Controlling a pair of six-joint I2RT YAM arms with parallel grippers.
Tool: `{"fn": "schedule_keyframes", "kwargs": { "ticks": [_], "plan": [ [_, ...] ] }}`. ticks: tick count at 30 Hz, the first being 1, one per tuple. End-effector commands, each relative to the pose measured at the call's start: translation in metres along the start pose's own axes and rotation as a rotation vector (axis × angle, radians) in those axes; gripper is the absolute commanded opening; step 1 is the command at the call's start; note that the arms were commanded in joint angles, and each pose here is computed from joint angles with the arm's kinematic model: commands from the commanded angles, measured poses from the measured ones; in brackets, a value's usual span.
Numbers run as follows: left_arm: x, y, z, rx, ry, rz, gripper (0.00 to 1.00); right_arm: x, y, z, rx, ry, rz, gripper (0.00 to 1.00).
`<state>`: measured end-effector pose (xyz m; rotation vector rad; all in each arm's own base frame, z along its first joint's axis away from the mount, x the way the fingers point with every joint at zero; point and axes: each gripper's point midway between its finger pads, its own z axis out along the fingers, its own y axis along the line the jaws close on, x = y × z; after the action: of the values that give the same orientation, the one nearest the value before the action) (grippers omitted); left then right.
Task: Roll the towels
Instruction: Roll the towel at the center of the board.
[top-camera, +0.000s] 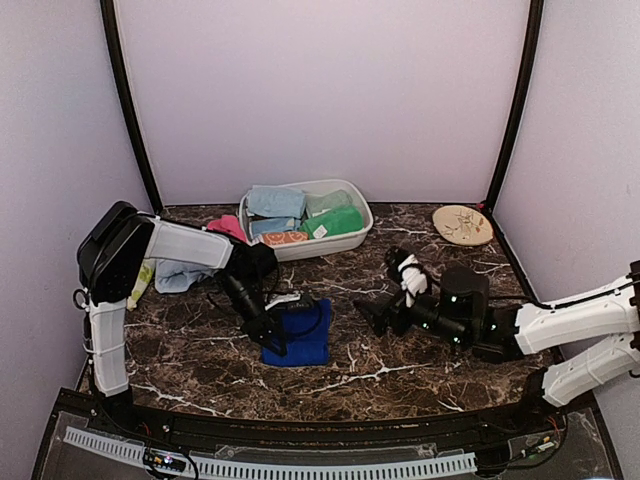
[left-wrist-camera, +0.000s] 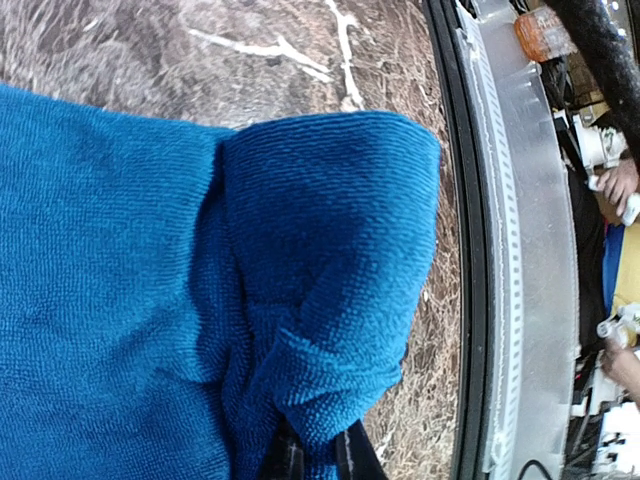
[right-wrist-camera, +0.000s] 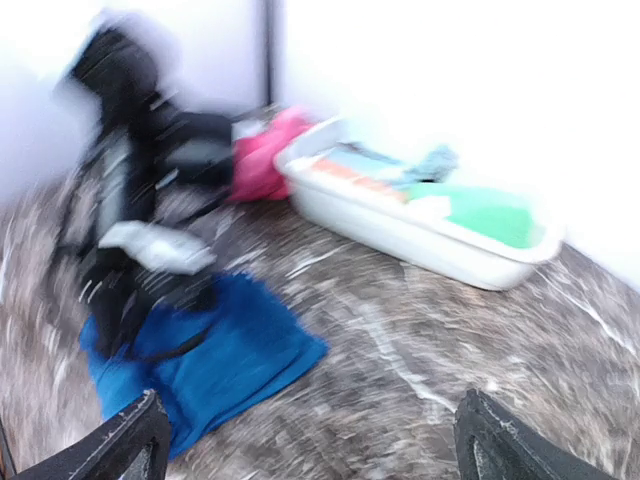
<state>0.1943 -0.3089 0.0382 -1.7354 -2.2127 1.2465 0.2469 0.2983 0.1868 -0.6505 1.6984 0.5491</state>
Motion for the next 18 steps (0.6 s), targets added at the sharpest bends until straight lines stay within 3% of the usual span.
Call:
{"fn": "schedule_keyframes", "kwargs": {
  "ticks": [1,7,18],
  "plan": [
    [0.029,0.026,0.013,-0.069,0.136,-0.113,0.00,0.034,0.061,-0.007,-0.116,0.017,-0.496,0.97],
    [0.044,0.041,0.021,-0.080,0.192,-0.182,0.00,0.067,0.129,0.002,-0.298,0.021,-0.780,0.84],
    [0.046,0.042,0.021,-0.032,0.189,-0.227,0.00,0.107,0.186,0.049,-0.471,0.031,-0.969,0.62]
  ]
}}
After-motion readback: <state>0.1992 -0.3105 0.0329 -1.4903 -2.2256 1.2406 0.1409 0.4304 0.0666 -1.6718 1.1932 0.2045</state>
